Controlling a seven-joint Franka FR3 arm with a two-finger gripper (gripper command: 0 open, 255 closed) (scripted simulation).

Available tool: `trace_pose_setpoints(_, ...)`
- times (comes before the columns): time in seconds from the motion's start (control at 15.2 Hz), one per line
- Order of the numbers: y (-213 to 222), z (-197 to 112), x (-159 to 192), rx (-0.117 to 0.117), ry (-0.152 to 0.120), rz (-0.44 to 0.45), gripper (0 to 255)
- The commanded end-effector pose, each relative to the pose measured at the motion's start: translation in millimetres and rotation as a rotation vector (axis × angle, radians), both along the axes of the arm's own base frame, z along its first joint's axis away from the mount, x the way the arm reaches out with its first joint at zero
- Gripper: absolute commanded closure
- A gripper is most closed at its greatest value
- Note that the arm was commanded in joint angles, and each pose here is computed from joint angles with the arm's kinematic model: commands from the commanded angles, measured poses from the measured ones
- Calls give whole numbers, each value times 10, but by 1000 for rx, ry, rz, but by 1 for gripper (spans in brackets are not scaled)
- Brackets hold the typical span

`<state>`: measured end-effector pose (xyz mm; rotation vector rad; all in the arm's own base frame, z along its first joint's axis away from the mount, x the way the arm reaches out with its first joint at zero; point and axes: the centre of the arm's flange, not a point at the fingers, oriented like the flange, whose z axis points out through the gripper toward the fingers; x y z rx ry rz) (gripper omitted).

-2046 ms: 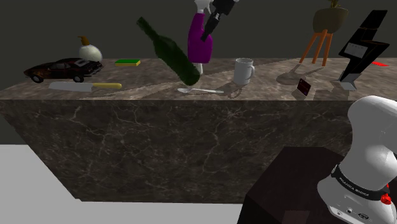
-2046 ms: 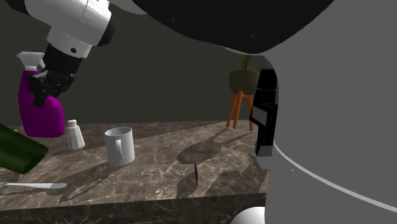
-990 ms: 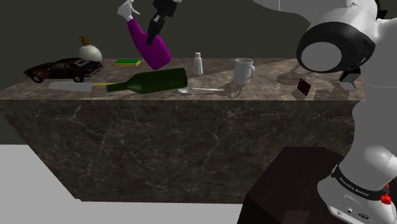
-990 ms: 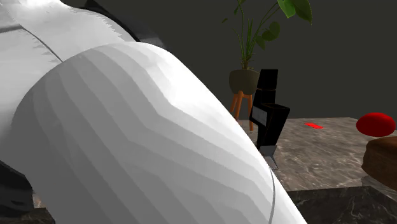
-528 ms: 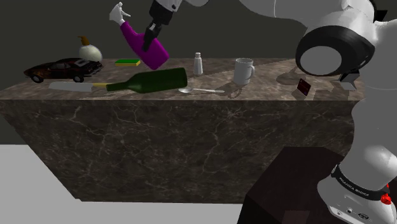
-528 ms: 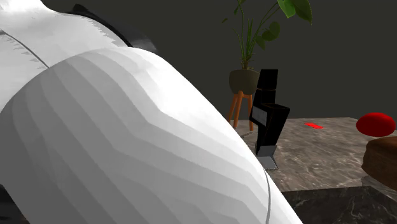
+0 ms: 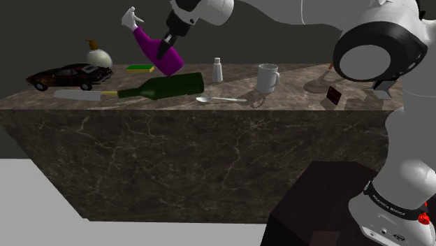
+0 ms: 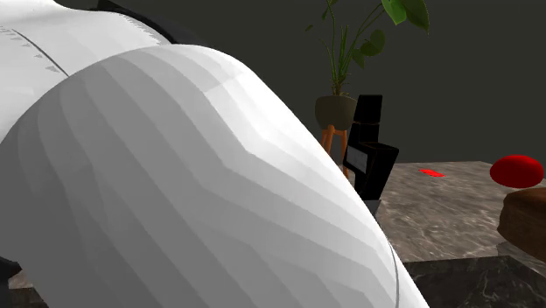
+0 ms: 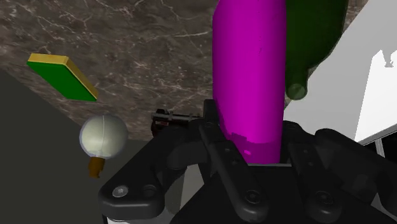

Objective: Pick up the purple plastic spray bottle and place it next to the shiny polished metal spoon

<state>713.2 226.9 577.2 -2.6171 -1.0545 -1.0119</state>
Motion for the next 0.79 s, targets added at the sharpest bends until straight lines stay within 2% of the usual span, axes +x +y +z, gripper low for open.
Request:
trace_pose_setpoints(0.0, 141, -252, -102, -21, 178, 70, 255)
trace_pose_setpoints(0.4, 141, -252, -102, -21, 178, 70, 255)
trace_pose_setpoints(0.46, 168, -262, -72, -22, 179, 69, 0)
trace_pose_setpoints(0.73, 121, -300, -83, -21, 179, 70, 0)
